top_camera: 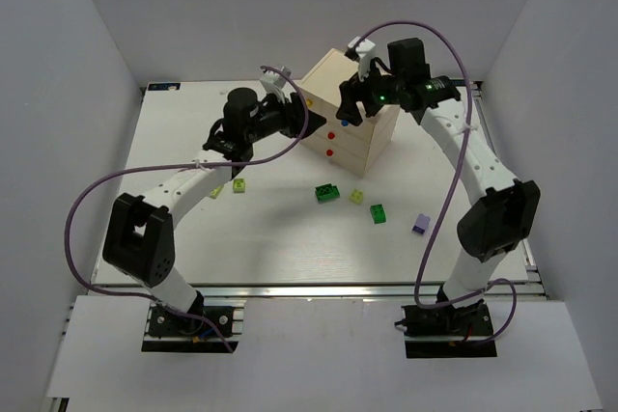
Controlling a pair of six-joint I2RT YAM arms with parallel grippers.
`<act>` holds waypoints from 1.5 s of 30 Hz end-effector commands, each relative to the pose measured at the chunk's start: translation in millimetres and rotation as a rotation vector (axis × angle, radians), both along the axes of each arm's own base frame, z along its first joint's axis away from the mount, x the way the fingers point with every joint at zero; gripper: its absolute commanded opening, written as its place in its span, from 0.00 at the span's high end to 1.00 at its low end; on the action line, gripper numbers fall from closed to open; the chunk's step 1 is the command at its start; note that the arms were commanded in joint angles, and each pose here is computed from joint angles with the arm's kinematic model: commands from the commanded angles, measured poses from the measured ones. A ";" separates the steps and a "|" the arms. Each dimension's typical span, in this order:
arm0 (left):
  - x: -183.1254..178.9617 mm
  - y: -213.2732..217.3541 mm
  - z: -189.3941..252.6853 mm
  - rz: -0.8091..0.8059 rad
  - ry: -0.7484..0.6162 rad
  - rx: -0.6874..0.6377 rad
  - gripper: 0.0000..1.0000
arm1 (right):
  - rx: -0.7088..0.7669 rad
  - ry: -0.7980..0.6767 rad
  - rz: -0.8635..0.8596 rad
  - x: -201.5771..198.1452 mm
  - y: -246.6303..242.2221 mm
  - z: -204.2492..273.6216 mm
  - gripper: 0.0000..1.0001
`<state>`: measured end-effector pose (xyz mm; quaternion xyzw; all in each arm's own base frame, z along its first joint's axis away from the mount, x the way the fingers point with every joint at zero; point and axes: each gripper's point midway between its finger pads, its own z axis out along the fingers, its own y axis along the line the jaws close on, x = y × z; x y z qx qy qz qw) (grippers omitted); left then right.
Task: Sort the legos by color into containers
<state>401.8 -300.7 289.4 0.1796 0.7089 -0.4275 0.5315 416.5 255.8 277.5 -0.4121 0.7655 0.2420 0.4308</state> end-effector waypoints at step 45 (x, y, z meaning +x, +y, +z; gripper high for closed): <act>42.2 -76.8 -46.8 0.035 0.129 0.102 0.53 | 0.100 -0.031 -0.334 54.9 -73.4 8.7 0.80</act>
